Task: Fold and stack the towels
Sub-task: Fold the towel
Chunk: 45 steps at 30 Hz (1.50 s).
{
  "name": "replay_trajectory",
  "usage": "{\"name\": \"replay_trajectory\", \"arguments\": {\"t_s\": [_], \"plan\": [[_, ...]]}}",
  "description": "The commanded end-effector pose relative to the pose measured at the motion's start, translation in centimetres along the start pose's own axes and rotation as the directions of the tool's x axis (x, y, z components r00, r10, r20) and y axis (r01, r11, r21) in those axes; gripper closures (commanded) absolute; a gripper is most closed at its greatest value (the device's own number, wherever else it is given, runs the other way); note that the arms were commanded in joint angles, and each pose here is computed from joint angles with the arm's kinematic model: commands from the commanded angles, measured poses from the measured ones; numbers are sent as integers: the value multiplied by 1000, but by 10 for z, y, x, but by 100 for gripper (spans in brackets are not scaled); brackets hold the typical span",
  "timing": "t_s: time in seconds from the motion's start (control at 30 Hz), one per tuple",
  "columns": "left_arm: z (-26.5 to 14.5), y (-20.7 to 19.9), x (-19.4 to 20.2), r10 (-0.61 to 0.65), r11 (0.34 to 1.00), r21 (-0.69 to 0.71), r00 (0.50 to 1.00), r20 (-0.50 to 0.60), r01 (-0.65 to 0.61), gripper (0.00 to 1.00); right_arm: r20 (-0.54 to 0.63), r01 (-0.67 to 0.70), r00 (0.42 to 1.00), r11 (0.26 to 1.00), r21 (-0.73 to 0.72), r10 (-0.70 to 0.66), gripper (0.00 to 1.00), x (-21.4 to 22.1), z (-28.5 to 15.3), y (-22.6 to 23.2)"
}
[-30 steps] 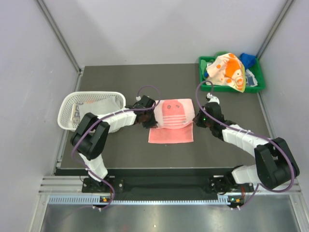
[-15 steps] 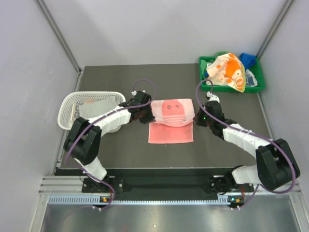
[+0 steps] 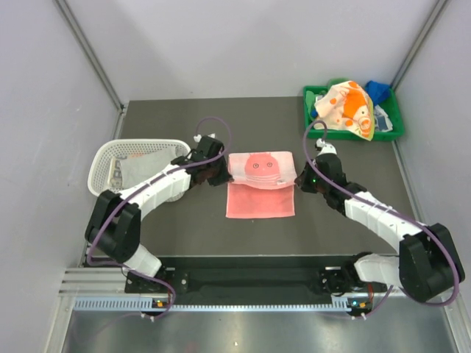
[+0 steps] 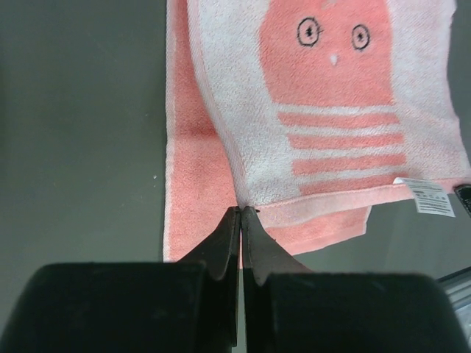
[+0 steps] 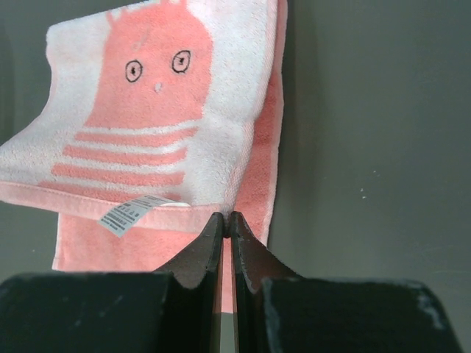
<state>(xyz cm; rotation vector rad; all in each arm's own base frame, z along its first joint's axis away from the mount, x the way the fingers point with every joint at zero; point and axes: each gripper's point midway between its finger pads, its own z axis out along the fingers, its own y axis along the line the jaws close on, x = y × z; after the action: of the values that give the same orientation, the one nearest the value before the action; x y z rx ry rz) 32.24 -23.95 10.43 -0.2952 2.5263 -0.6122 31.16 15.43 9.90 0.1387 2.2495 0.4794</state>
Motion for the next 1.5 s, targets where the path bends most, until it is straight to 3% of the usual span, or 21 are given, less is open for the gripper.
{"name": "replay_trajectory", "arguments": {"t_s": [0.0, 0.53, 1.0, 1.47], "plan": [[-17, 0, -7, 13, 1000, 9, 999, 39, -13, 100, 33, 27, 999, 998, -54, -25, 100, -9, -13, 17], [-30, 20, 21, 4, 1000, 21, 1000, 12, -4, 100, -15, 25, 1000, 997, -74, -26, 100, 31, -26, 27], [-42, 19, 31, 9, 998, 67, 1000, -3, -9, 100, -12, 28, 1000, 998, -55, -29, 100, 38, -39, 26], [-28, 41, 64, 1, 999, 50, 996, -90, 4, 100, -60, -3, 998, 999, -33, 1, 100, 70, -34, 11]]}}
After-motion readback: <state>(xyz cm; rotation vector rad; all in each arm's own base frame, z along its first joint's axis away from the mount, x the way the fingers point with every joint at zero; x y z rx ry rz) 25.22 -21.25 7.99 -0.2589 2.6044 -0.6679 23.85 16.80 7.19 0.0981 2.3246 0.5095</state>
